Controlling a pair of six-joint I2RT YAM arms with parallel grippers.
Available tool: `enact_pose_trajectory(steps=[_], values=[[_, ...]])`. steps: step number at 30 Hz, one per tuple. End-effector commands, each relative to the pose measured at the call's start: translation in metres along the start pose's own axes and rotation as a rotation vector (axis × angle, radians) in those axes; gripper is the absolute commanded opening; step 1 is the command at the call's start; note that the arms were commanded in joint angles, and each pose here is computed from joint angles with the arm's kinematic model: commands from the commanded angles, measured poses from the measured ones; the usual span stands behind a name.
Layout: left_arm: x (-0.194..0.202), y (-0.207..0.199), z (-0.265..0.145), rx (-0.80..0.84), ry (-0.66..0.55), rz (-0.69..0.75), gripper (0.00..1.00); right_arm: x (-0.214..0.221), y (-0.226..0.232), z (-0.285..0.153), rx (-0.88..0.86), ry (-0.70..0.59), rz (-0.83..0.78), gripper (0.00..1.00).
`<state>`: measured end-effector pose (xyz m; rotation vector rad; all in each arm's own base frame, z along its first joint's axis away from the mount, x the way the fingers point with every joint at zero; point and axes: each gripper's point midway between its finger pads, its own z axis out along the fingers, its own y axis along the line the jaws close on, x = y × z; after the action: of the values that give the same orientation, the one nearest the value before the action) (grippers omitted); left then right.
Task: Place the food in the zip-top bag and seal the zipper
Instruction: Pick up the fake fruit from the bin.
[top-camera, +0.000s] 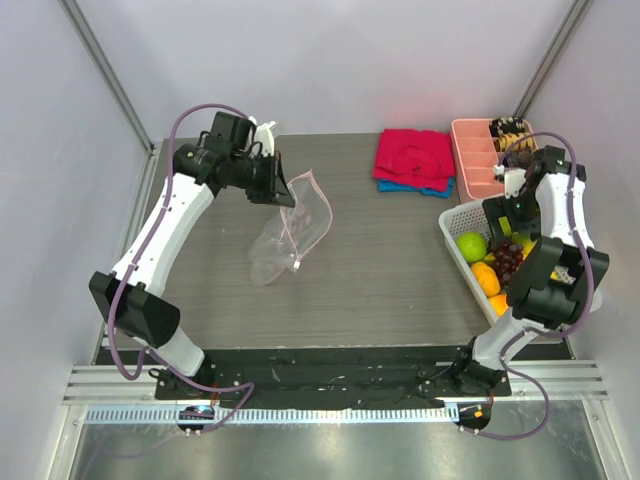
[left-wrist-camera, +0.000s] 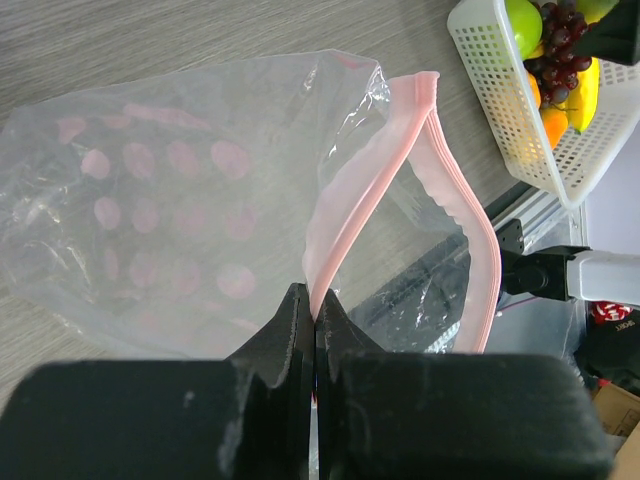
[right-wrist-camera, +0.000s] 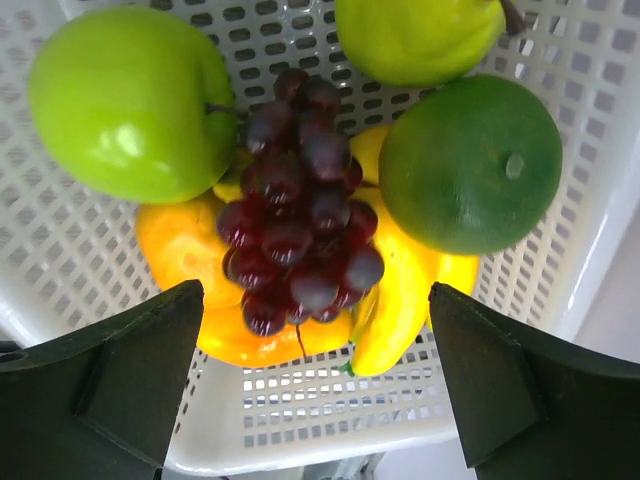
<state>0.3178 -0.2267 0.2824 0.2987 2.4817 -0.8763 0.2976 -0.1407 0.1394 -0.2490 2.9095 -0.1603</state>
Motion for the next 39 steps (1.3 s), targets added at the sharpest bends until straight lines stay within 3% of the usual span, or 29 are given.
enact_pose_trajectory(steps=[1,9,14,20,26,27,29,30,33,39], values=[[-0.007,-0.012,-0.008,0.038,-0.045,0.03,0.0,-0.016,-0.016,0.002,0.023,-0.003,-0.021,0.99],[-0.006,-0.009,-0.006,0.027,-0.041,0.025,0.0,-0.016,0.0,0.021,-0.059,0.038,-0.031,0.84],[-0.006,-0.007,-0.005,0.02,-0.038,0.026,0.0,-0.01,0.017,0.031,-0.059,0.062,-0.074,0.81],[-0.007,-0.006,-0.005,0.016,-0.042,0.027,0.0,0.0,0.007,0.041,0.002,0.124,-0.074,0.76],[-0.007,-0.006,-0.005,0.012,-0.041,0.03,0.0,-0.01,-0.002,0.017,0.059,0.063,-0.07,0.56],[-0.007,-0.006,-0.005,0.015,-0.04,0.031,0.0,-0.011,-0.004,0.013,0.071,0.055,-0.071,0.46],[-0.007,-0.006,-0.004,0.019,-0.037,0.027,0.0,-0.016,-0.007,0.004,0.09,0.027,-0.072,0.35],[-0.006,-0.006,-0.004,0.02,-0.035,0.026,0.0,-0.016,-0.008,0.002,0.091,0.028,-0.072,0.21],[-0.007,-0.007,-0.004,0.021,-0.038,0.026,0.0,-0.02,-0.007,-0.006,0.08,0.023,-0.057,0.01],[-0.006,-0.008,-0.005,0.025,-0.039,0.027,0.0,-0.034,-0.003,-0.037,0.067,-0.073,-0.032,0.01]])
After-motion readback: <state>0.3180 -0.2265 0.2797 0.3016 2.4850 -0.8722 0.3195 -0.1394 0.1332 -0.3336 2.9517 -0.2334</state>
